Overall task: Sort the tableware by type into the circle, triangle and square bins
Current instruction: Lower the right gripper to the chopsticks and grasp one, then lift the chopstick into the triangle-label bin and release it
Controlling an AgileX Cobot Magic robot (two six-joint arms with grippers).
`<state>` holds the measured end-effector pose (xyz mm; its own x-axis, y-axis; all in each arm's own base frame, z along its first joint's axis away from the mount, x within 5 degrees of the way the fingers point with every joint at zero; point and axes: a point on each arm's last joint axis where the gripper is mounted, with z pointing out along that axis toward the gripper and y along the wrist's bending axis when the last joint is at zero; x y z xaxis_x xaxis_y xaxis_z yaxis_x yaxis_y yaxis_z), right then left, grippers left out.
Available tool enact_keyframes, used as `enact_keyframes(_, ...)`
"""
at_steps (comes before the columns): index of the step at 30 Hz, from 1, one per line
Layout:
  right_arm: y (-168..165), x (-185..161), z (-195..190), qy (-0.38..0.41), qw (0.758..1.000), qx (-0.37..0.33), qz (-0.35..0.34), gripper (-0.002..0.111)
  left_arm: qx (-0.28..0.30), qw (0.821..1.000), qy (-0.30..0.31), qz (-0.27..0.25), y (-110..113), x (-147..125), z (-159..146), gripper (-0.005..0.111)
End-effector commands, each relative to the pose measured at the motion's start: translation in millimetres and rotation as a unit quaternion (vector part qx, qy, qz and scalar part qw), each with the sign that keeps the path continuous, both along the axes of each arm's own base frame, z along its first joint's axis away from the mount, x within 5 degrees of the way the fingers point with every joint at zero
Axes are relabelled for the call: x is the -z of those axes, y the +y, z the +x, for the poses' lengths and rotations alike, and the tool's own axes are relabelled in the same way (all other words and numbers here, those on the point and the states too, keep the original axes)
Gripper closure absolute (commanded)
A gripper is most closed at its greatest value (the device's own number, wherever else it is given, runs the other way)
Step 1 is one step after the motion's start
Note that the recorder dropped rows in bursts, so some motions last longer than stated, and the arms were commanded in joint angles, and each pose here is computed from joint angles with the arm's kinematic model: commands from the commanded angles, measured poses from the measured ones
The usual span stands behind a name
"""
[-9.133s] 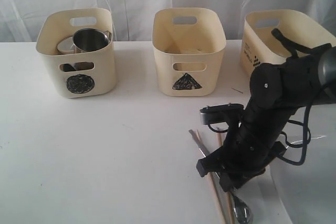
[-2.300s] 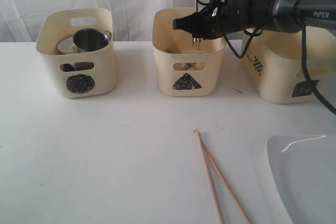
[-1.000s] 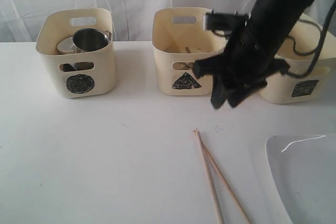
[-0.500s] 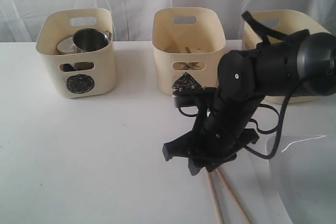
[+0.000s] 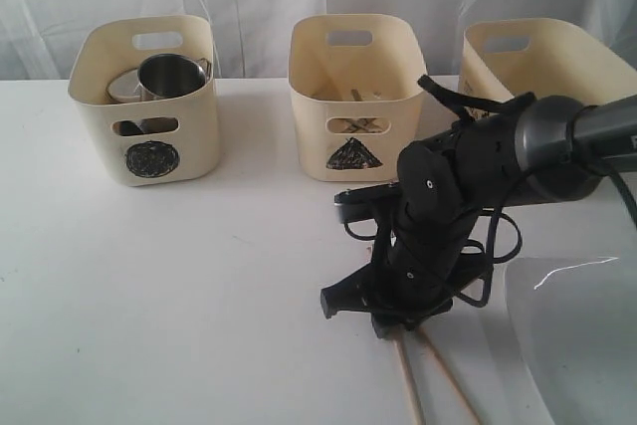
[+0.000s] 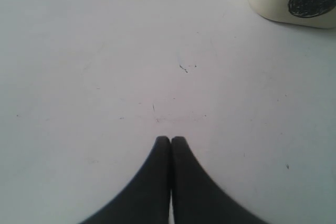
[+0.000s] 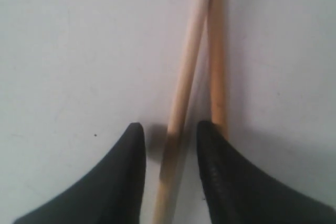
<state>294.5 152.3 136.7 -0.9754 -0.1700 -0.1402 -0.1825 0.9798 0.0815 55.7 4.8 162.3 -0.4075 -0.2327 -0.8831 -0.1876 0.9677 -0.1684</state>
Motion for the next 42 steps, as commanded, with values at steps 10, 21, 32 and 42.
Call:
enact_keyframes(10, 8, -1, 8, -0.014, 1.000, 0.010, 0.025, 0.108, 0.003, 1.000, -0.001, -0.003, -1, 1, 0, 0.107)
enact_keyframes(21, -23, -239, 67, -0.453, 0.881, -0.040, 0.135, 0.108, 0.003, 1.000, -0.001, -0.003, -1, 1, 0, 0.107)
enact_keyframes(32, -61, -163, 162, -0.591, 0.799, 0.058, 0.096, 0.102, 0.003, 1.000, -0.001, -0.003, -1, 1, 0, 0.107)
enact_keyframes(42, -61, -169, 156, -0.572, 0.813, 0.053, 0.097, 0.077, 0.003, 1.000, -0.001, -0.003, -1, 1, 0, 0.107)
